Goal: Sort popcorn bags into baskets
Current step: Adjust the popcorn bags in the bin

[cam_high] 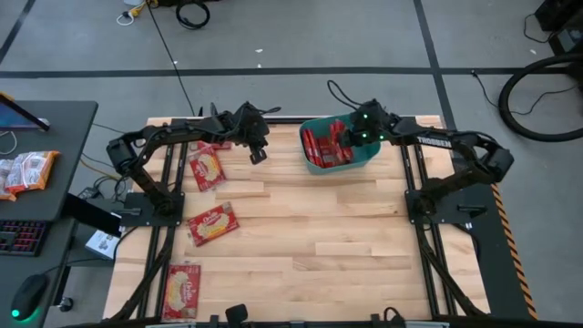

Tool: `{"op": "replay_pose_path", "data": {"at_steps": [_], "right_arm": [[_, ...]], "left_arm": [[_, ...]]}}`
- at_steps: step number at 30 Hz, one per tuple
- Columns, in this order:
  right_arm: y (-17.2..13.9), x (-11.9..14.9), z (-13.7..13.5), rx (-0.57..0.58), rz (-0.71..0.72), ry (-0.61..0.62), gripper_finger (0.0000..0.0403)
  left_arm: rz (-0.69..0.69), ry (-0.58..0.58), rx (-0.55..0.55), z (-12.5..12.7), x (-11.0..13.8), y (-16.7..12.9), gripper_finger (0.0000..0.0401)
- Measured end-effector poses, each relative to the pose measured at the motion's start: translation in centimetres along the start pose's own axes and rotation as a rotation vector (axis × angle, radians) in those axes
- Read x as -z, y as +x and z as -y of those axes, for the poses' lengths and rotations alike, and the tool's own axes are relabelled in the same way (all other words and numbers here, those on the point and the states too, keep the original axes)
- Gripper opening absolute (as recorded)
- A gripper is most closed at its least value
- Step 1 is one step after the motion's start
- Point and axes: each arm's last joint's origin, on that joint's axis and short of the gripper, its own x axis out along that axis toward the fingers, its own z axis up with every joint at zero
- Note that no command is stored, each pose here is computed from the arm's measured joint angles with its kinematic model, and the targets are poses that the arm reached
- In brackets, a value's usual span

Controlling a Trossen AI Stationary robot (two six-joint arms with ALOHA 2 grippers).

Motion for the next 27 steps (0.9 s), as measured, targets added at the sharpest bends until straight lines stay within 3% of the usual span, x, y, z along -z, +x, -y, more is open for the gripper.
{"op": "replay_pose_path", "data": {"at_steps": [7,10,13,19,27], "right_arm": [[-2.6,-1.5,-1.6,0.331,-0.070,-0.149,0.0023],[-1.6,-1.6,-1.8,0.448,-0.123,-0.195,0.0023],[0.7,-1.1,-1.1,0.492,-0.196,-0.209,0.0023],[3.3,-0.4,-0.5,0.461,-0.270,-0.183,0.0023],[-1.4,-2.3,-2.0,0.185,-0.114,-0.178,0.0023]], "left_arm": [[0.034,-0.028,-0.035,-1.3,0.0,0.0,0.0105],[0.063,-0.040,-0.054,-1.9,-0.2,-0.1,0.0105],[0.078,-0.061,-0.067,-2.4,-0.2,-0.1,0.0105],[0.048,-0.077,-0.070,-2.9,0.3,-0.1,0.0105],[0.067,-0.084,-0.023,-2.8,0.2,-0.1,0.0105]]}}
